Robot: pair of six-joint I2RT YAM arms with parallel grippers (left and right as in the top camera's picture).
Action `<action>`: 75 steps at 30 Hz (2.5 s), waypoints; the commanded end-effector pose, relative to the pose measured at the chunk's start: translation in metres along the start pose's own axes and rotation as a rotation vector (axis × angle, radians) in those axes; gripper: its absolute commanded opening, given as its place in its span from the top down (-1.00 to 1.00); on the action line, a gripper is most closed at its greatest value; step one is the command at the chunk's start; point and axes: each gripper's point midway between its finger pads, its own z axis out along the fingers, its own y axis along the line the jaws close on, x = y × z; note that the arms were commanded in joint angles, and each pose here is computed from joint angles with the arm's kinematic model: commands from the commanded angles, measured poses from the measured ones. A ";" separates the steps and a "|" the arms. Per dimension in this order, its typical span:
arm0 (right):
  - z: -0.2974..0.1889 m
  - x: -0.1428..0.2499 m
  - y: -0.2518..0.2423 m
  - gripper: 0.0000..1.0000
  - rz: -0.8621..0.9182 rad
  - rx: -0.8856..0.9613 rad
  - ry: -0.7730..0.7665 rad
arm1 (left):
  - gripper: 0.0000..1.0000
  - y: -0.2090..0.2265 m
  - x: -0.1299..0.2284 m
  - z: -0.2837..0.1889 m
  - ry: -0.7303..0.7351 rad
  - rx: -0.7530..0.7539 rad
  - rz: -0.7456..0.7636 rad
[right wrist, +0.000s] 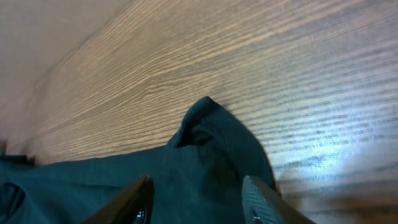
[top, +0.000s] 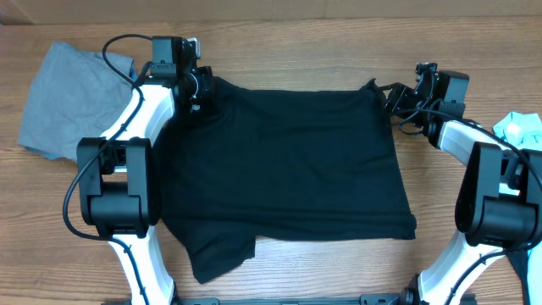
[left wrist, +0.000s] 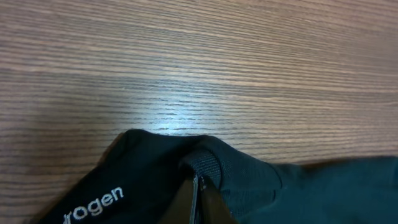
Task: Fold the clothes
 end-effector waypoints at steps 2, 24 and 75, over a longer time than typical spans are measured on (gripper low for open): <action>0.002 -0.014 0.012 -0.11 -0.048 0.016 -0.045 | 0.92 0.002 -0.017 -0.011 -0.043 -0.007 -0.048; 0.027 0.014 -0.017 0.92 -0.017 0.107 0.006 | 0.92 -0.015 -0.043 -0.017 -0.132 0.125 -0.049; -0.106 0.133 -0.013 -0.03 0.131 0.254 0.434 | 0.20 0.065 0.146 -0.063 0.524 -0.206 -0.038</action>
